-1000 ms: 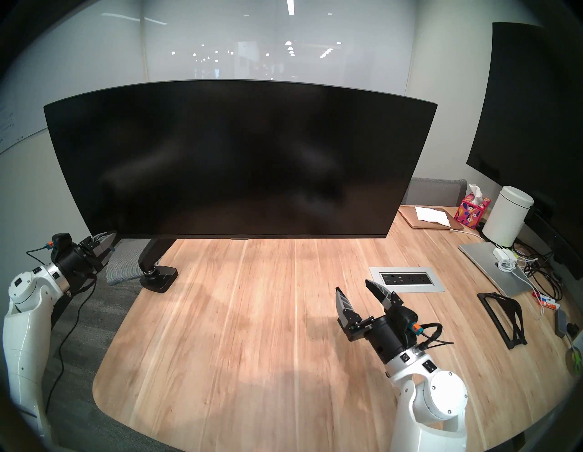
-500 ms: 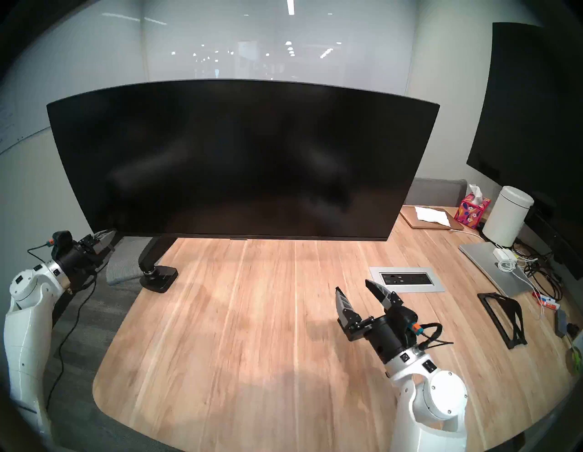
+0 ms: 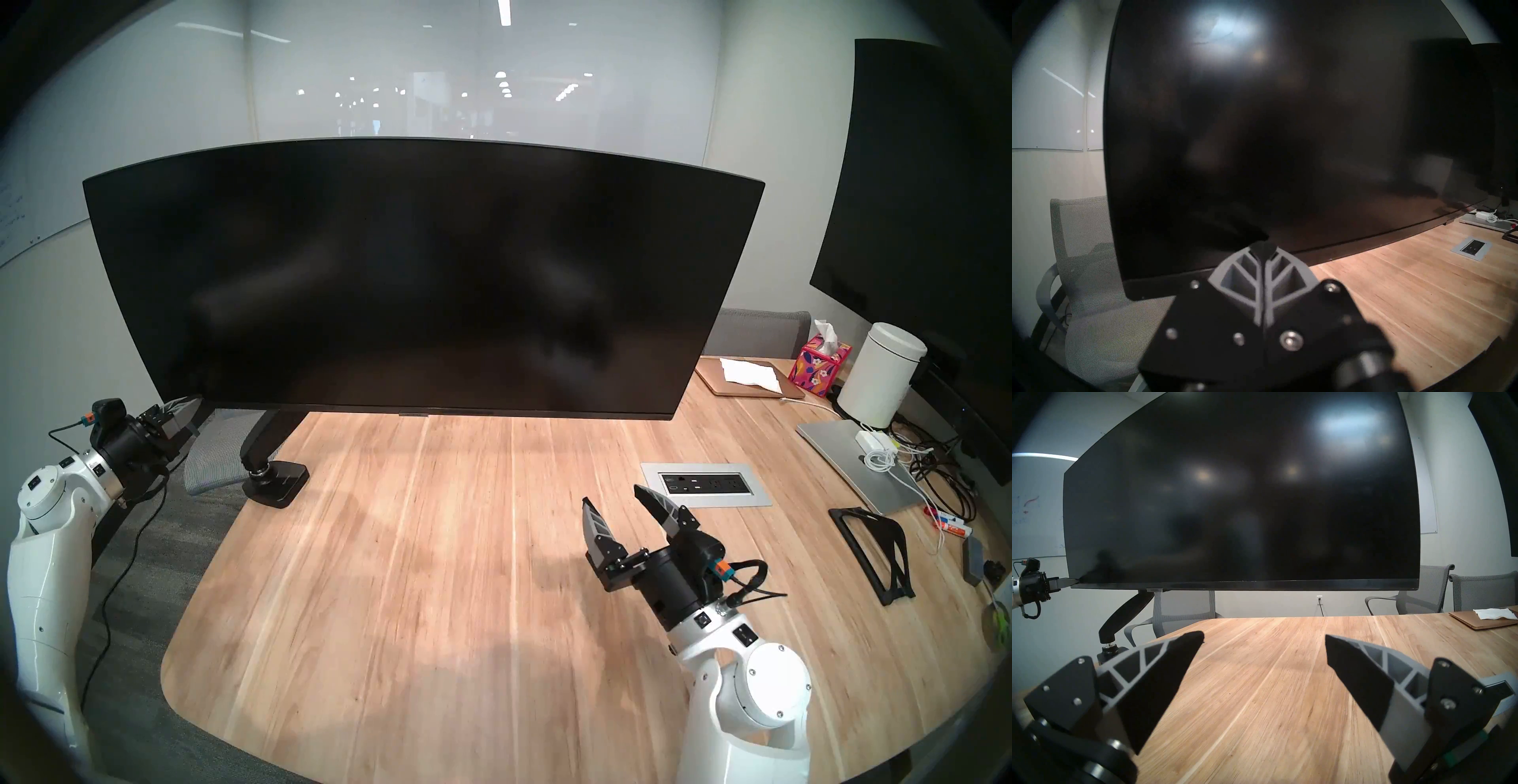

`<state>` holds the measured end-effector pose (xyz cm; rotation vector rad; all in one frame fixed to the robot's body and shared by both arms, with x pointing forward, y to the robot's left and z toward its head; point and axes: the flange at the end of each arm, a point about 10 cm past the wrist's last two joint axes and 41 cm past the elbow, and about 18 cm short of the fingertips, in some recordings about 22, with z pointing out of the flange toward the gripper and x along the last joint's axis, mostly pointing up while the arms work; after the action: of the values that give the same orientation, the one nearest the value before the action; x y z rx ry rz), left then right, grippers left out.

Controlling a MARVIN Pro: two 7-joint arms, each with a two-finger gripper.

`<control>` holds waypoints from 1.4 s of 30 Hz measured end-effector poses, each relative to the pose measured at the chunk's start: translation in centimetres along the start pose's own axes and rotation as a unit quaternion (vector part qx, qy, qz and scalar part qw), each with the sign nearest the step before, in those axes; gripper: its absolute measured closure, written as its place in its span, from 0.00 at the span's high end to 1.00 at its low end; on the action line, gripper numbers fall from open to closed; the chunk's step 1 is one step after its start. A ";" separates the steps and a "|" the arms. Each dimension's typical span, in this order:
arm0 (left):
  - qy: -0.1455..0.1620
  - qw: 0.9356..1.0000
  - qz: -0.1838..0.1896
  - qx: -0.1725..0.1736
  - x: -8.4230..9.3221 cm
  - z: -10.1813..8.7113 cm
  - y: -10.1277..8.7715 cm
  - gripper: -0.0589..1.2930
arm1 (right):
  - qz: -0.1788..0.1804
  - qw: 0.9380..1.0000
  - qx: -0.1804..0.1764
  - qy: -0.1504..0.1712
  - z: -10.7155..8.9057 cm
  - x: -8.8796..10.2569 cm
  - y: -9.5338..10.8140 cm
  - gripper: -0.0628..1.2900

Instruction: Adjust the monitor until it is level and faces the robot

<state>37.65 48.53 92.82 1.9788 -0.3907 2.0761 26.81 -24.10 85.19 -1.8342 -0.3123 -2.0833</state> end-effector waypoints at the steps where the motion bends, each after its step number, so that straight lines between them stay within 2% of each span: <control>1: 0.000 1.000 0.000 0.000 0.0 0.0 0.0 0.03 | 0.000 1.000 0.000 0.000 0.0 0.0 0.0 0.94; 15: 0.001 1.000 -0.011 0.007 -0.7 0.5 -1.2 0.03 | 0.000 1.000 0.000 0.000 0.0 0.0 0.0 0.94; 25: 0.007 1.000 -0.012 0.001 -0.3 0.5 -1.2 0.03 | 0.000 1.000 0.000 0.000 0.0 0.0 0.0 0.94; 34: 0.016 0.998 -0.018 -0.051 1.2 -2.2 0.7 0.03 | 0.000 1.000 0.000 0.000 0.0 0.0 0.0 0.94; 42: 0.012 0.995 -0.041 -0.093 0.6 -5.9 2.7 0.03 | 0.000 1.000 0.000 0.000 0.0 0.0 0.0 0.94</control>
<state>31.20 48.15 93.14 1.8289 -0.4714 1.9357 26.83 -24.10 85.18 -1.8341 -0.3120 -2.0835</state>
